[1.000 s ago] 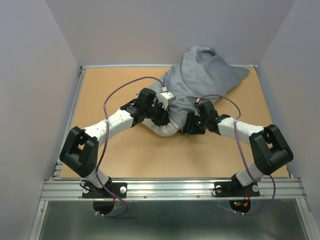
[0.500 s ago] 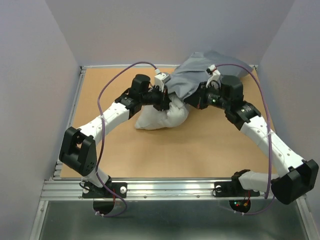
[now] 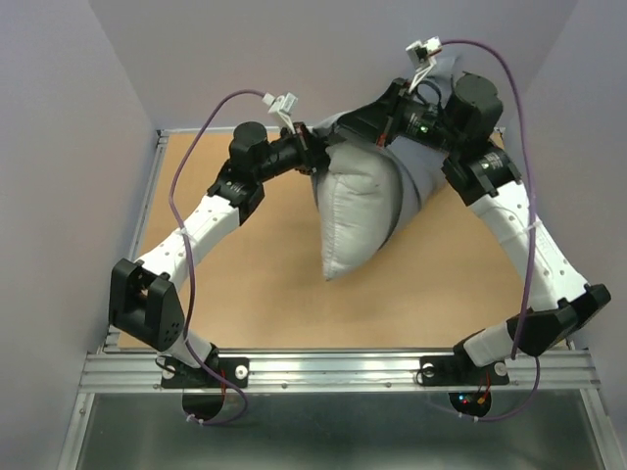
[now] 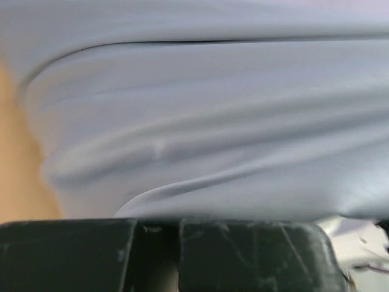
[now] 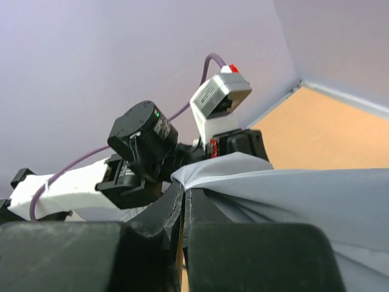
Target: Put the pillow into the pillowcase
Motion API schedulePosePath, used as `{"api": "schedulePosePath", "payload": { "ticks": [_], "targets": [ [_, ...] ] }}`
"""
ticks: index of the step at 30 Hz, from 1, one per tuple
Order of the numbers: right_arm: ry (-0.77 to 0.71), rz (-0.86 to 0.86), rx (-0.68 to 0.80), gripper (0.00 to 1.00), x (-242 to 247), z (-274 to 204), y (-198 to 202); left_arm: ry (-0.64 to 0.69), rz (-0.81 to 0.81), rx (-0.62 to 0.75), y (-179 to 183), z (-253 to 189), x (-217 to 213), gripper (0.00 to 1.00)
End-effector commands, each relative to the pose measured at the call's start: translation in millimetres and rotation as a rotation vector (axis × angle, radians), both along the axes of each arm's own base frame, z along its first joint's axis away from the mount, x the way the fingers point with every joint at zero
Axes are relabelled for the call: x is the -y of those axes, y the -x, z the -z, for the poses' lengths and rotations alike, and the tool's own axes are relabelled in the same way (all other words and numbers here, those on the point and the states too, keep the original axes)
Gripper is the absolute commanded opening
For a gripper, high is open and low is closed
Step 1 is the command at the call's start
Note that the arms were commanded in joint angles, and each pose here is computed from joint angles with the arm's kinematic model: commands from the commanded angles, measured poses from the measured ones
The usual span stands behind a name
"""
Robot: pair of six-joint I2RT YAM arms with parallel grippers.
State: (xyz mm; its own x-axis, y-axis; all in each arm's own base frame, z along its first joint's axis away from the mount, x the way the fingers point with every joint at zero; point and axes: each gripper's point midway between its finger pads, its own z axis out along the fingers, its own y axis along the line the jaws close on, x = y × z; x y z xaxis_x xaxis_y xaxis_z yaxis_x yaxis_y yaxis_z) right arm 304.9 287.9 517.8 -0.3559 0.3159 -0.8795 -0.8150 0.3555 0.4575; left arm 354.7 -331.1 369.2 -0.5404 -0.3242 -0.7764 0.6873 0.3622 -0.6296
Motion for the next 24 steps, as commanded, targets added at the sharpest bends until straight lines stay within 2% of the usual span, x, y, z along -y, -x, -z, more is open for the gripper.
{"api": "schedulePosePath", "payload": {
  "ticks": [1, 3, 4, 6, 7, 8, 10, 11, 12, 14, 15, 18, 20, 21, 22, 24],
  "targets": [
    [-0.088, -0.209, -0.023, 0.01, -39, 8, 21, -0.183, -0.277, -0.260, -52, 129, -65, 0.00],
    [-0.093, -0.190, -0.093, 0.01, -57, 42, 5, -0.291, -0.281, -0.356, -43, 190, -84, 0.00],
    [-0.090, -0.198, -0.118, 0.00, -67, 55, 4, -0.369, -0.317, -0.341, -48, 208, -104, 0.01],
    [-0.068, -0.164, -0.195, 0.01, -82, 96, -20, -0.444, -0.265, -0.313, -42, 220, -117, 0.18],
    [-0.060, -0.159, -0.232, 0.00, -88, 111, -29, -0.475, -0.193, -0.342, -26, 225, -119, 0.28],
    [-0.046, -0.150, -0.241, 0.00, -93, 122, -37, -0.503, -0.144, -0.284, -19, 221, -123, 0.42],
    [-0.020, -0.117, -0.266, 0.01, -102, 150, -60, -0.476, -0.116, -0.159, 1, 188, -134, 0.53],
    [-0.015, -0.101, -0.257, 0.01, -104, 156, -67, -0.478, -0.080, -0.069, 12, 174, -135, 0.62],
    [-0.007, -0.090, -0.262, 0.01, -110, 167, -77, -0.477, -0.103, 0.017, 26, 152, -143, 0.67],
    [-0.004, -0.077, -0.259, 0.01, -114, 174, -87, -0.516, -0.144, 0.076, 35, 141, -157, 0.76],
    [0.003, -0.077, -0.263, 0.01, -118, 180, -93, -0.537, -0.178, 0.112, 39, 132, -168, 0.76],
    [-0.007, -0.077, -0.220, 0.43, -119, 162, -97, -0.621, -0.254, 0.093, 44, 132, -195, 0.77],
    [0.046, -0.070, -0.198, 0.67, -110, 151, -88, -0.664, -0.247, 0.154, 53, 126, -201, 0.79],
    [0.075, -0.063, -0.179, 0.70, -105, 145, -83, -0.642, -0.202, 0.194, 60, 120, -194, 0.98],
    [0.119, -0.053, -0.091, 0.70, -96, 132, -77, -0.633, -0.181, 0.212, 65, 117, -188, 0.99],
    [0.210, -0.004, -0.061, 0.71, -80, 133, -71, -0.629, -0.136, 0.238, 75, 116, -175, 0.99]
  ]
}}
